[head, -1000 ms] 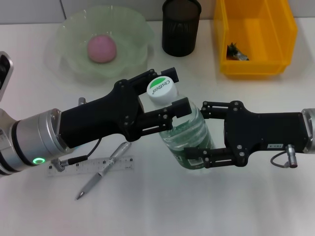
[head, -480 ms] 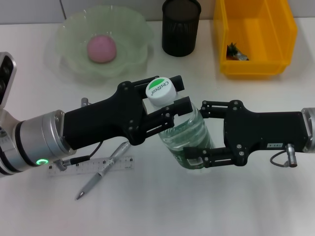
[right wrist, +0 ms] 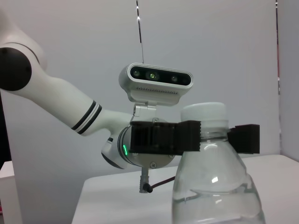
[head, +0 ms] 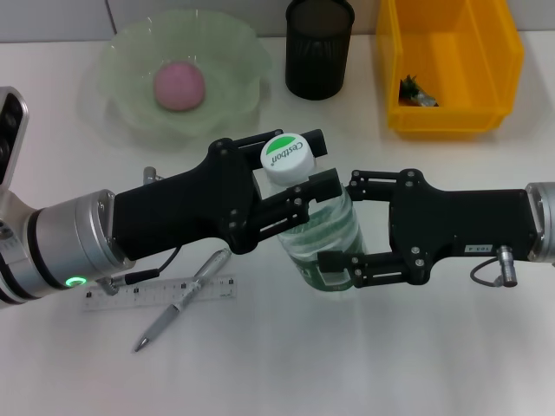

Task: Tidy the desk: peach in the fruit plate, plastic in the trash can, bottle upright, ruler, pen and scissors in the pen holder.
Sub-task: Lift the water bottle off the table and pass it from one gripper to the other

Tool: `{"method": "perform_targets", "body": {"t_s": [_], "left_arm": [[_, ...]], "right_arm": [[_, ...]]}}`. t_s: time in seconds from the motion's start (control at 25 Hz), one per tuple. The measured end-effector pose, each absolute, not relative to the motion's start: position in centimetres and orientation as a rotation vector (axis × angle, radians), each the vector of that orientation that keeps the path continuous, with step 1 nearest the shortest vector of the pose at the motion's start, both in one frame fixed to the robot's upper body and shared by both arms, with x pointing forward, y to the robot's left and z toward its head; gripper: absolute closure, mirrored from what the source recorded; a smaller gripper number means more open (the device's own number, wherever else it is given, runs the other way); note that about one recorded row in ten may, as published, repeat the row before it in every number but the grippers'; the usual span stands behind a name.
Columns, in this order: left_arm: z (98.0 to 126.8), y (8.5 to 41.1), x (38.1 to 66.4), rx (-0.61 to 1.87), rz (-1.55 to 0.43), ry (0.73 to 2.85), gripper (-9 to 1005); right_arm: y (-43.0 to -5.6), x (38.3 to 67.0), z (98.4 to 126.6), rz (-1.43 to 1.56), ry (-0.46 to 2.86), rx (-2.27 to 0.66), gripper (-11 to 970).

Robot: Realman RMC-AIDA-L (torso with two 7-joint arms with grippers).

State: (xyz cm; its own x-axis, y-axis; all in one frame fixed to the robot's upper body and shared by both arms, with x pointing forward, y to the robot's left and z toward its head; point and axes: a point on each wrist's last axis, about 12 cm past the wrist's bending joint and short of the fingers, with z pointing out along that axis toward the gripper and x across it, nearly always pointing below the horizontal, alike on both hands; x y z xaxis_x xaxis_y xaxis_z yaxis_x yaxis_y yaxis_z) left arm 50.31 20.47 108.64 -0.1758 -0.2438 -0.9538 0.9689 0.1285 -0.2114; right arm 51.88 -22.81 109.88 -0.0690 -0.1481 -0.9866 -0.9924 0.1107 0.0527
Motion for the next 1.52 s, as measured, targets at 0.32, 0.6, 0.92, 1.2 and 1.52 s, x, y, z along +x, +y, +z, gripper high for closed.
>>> {"method": "perform_targets", "body": {"t_s": [0.32,0.6,0.92,1.2,1.52], "left_arm": [[108.62,20.54,50.45,0.821,-1.324,1.248,542],[108.59,20.57,50.51,0.82,-1.319,1.252,545],[108.64,20.59,50.58,0.817,-1.315,1.251,549],[108.68,20.6,50.61,0.811,-1.314,1.248,550],[108.72,20.61,50.65,0.807,-1.312,1.245,552]], "right_arm": [[-22.71,52.2,109.94,1.082,1.419,-1.214,209],[-22.6,52.19,109.97,1.088,1.417,-1.23,215],[-22.52,52.34,109.86,1.075,1.428,-1.212,223],[-22.46,52.32,109.84,1.076,1.425,-1.211,225],[-22.54,52.31,109.89,1.075,1.421,-1.207,228]]}}
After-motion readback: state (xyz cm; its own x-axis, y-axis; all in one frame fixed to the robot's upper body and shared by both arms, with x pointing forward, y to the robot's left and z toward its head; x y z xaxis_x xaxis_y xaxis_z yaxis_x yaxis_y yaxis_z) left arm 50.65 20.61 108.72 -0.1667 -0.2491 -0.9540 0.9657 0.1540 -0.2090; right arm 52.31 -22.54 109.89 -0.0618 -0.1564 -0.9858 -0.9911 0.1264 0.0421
